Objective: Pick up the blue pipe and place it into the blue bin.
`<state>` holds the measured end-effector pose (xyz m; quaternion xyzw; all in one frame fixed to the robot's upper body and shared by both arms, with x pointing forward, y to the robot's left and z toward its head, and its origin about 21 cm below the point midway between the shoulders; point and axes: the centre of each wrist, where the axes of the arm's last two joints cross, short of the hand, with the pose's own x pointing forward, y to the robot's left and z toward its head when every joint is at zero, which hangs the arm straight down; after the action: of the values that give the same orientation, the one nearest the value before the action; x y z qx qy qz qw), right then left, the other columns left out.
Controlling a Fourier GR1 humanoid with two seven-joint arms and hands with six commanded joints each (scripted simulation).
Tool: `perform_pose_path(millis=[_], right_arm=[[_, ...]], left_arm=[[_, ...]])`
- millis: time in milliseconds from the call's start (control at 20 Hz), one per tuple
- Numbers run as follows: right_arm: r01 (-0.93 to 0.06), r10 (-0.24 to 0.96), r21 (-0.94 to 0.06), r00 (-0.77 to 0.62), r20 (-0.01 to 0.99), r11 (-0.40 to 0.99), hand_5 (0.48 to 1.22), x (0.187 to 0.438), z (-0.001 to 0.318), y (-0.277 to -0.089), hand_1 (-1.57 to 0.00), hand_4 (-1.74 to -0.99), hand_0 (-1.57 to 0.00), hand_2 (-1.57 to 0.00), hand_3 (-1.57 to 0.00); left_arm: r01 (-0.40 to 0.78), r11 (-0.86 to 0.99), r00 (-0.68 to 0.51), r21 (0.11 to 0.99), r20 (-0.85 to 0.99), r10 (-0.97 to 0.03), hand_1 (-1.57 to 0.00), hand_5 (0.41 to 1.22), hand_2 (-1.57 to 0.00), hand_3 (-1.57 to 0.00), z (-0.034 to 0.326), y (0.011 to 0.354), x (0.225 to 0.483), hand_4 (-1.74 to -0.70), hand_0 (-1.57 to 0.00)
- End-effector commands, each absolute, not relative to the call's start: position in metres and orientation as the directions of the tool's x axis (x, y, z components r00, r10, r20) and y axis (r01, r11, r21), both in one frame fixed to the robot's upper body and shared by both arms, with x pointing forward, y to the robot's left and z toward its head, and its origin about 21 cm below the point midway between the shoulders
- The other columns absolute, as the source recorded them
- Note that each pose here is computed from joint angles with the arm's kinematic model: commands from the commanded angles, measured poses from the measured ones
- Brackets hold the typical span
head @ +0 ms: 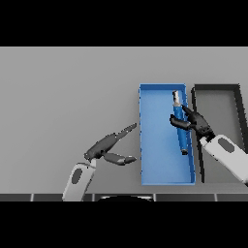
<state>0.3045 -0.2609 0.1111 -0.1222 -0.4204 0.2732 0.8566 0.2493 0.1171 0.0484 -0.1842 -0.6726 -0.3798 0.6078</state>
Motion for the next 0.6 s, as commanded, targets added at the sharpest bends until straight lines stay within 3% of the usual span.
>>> perform_pose_path(millis=[0, 250, 550], right_arm=[[-0.371, 0.579, -0.446, 0.503, 0.641, 0.815, 0.759, 0.3053, 0.1092, -0.2608, -0.04, -1.046, -0.04, -0.04, -0.02], [-0.397, 0.617, -0.472, 0.51, 0.6, 0.787, 0.672, 0.3049, 0.1056, -0.2615, -0.01, -1.022, -0.01, -0.01, -0.01], [-0.417, 0.634, -0.478, 0.501, 0.589, 0.773, 0.649, 0.3087, 0.1103, -0.2598, -0.01, -1.022, -0.01, -0.01, 0.0]], left_arm=[[0.711, 0.642, -0.193, 0.287, 0.958, -0.214, 0.0, 0.428, 0.0, 0.0, 0.0467, 0.1172, 0.2486, -0.89, 0.0], [0.711, 0.642, -0.195, 0.287, 0.958, -0.212, 0.0, 0.431, 0.0, 0.0, 0.0461, 0.1178, 0.2483, -0.89, 0.0], [0.704, 0.645, -0.192, 0.297, 0.954, -0.23, 0.0, 0.431, 0.0, 0.0, 0.0501, 0.1212, 0.2569, -0.88, 0.0]])
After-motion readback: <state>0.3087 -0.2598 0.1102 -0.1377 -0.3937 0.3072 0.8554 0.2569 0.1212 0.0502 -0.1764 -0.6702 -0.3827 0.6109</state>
